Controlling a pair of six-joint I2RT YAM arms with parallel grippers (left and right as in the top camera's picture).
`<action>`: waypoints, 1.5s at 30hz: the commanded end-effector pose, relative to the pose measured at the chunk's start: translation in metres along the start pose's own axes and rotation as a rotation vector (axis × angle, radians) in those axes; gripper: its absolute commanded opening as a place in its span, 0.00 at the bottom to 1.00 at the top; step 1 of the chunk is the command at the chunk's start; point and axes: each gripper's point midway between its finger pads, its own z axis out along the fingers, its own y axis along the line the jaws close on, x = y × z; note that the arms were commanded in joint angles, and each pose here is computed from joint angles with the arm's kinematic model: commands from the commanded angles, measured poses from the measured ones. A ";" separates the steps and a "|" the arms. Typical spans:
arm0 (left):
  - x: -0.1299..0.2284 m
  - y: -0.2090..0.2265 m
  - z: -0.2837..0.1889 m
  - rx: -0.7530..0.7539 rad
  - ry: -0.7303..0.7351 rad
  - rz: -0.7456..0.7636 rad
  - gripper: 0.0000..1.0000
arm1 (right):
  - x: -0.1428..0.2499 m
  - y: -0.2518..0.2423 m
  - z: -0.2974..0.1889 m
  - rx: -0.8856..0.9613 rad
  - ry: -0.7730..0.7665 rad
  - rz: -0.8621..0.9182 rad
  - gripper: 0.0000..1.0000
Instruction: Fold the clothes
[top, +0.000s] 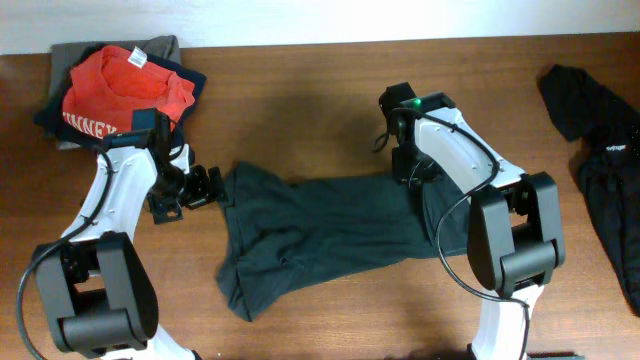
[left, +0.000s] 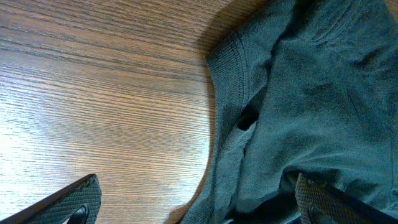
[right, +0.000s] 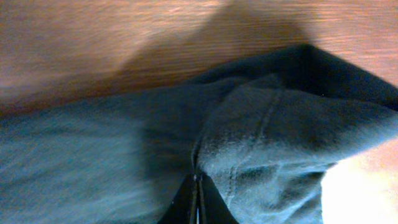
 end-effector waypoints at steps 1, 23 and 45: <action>0.000 0.000 -0.007 -0.007 -0.023 0.022 0.99 | 0.001 0.023 -0.014 -0.131 -0.003 -0.094 0.04; 0.000 0.000 -0.007 -0.007 -0.023 0.022 0.99 | -0.009 -0.046 -0.086 -0.101 -0.105 0.084 0.14; -0.001 0.000 -0.007 -0.006 -0.027 0.023 0.99 | -0.028 -0.059 0.021 -0.376 -0.055 0.068 0.04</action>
